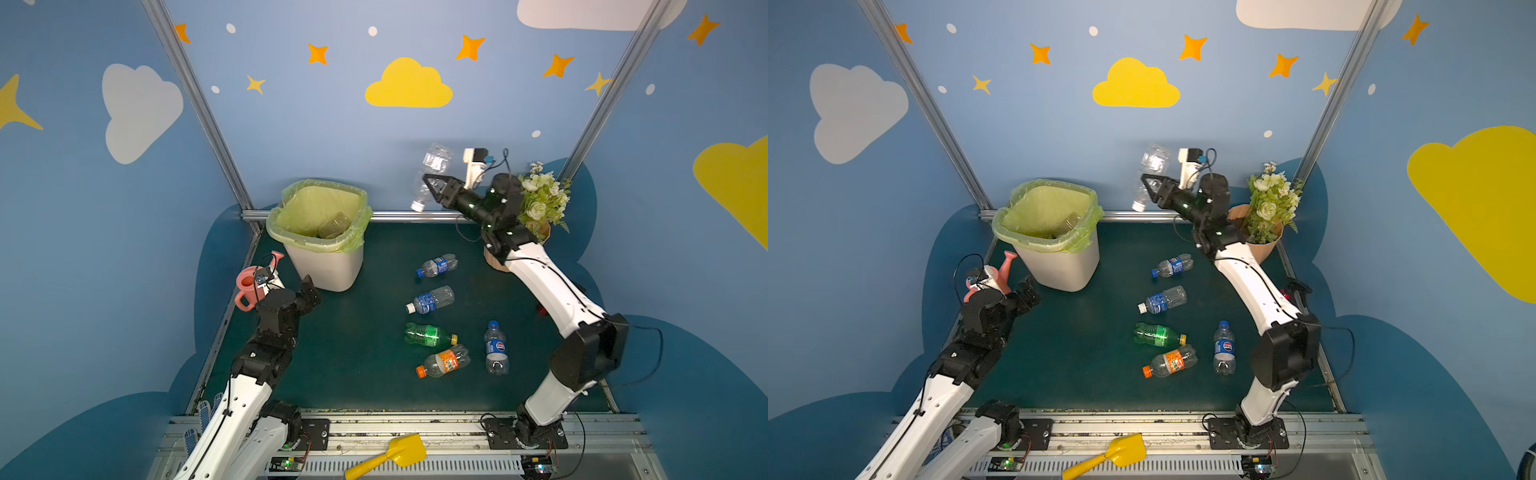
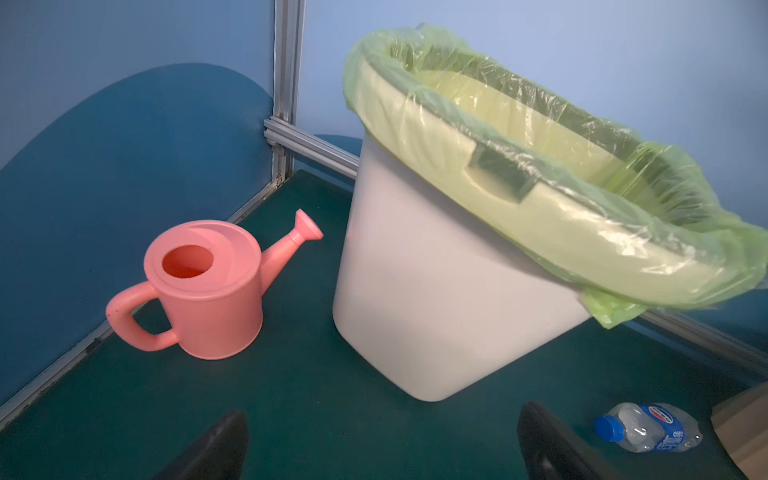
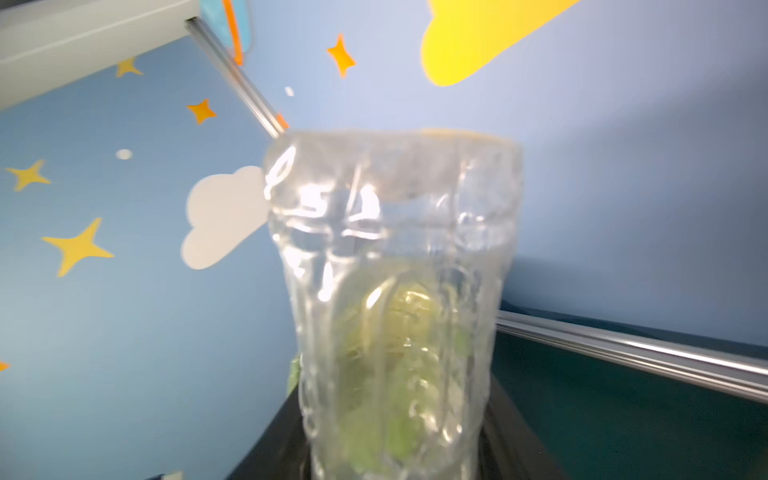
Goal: Throw the plastic bottles in the bin
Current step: 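Lift the plain clear bottle with the right gripper over the bin, then open the right gripper to drop the plain clear bottle into the bin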
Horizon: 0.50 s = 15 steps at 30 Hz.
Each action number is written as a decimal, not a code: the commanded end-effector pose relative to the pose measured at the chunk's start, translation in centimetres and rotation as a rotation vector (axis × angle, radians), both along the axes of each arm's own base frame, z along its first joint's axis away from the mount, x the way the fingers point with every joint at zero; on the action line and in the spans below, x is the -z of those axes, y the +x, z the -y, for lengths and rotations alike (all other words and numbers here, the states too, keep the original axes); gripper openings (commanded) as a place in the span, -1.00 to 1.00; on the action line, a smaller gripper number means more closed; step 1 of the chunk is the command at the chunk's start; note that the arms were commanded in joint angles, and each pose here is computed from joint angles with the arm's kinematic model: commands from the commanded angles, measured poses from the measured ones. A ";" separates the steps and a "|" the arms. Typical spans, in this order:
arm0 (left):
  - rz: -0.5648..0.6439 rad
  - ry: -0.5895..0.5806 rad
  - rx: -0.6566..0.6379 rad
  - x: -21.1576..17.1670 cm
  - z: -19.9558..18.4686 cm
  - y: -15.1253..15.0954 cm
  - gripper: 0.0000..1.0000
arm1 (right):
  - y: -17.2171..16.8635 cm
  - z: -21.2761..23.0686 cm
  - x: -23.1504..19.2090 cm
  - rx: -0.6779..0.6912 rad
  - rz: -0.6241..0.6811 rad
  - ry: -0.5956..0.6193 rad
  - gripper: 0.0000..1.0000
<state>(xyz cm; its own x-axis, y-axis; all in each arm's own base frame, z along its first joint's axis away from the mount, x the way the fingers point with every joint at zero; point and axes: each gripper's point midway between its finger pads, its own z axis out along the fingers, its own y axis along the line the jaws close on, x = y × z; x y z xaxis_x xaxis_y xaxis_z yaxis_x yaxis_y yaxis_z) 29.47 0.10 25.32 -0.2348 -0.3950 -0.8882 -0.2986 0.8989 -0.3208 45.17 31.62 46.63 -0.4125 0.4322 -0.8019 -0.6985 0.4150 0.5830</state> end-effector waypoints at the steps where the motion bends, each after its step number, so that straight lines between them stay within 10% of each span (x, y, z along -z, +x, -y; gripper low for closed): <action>1: -0.016 0.006 0.012 0.4 0.0 0.0 1.00 | -0.9 -7.4 0.8 -0.212 -0.035 0.044 0.02; 7: -0.038 -0.023 0.011 1.2 0.1 0.4 1.00 | -2.2 -15.4 1.9 -0.366 0.002 -0.128 0.57; 15: -0.040 -0.048 0.044 1.2 0.7 0.6 1.00 | -2.7 -6.1 -4.8 -0.113 0.136 -0.137 0.94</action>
<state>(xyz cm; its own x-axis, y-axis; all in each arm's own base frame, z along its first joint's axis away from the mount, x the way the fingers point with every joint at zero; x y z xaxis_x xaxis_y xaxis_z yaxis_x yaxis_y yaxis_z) 29.97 -0.34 24.12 -0.2814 -0.4167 -0.8644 -0.2884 0.8959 -0.3380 44.96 44.06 41.27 -0.5862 0.1368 -0.7985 -0.7262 0.3483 0.5927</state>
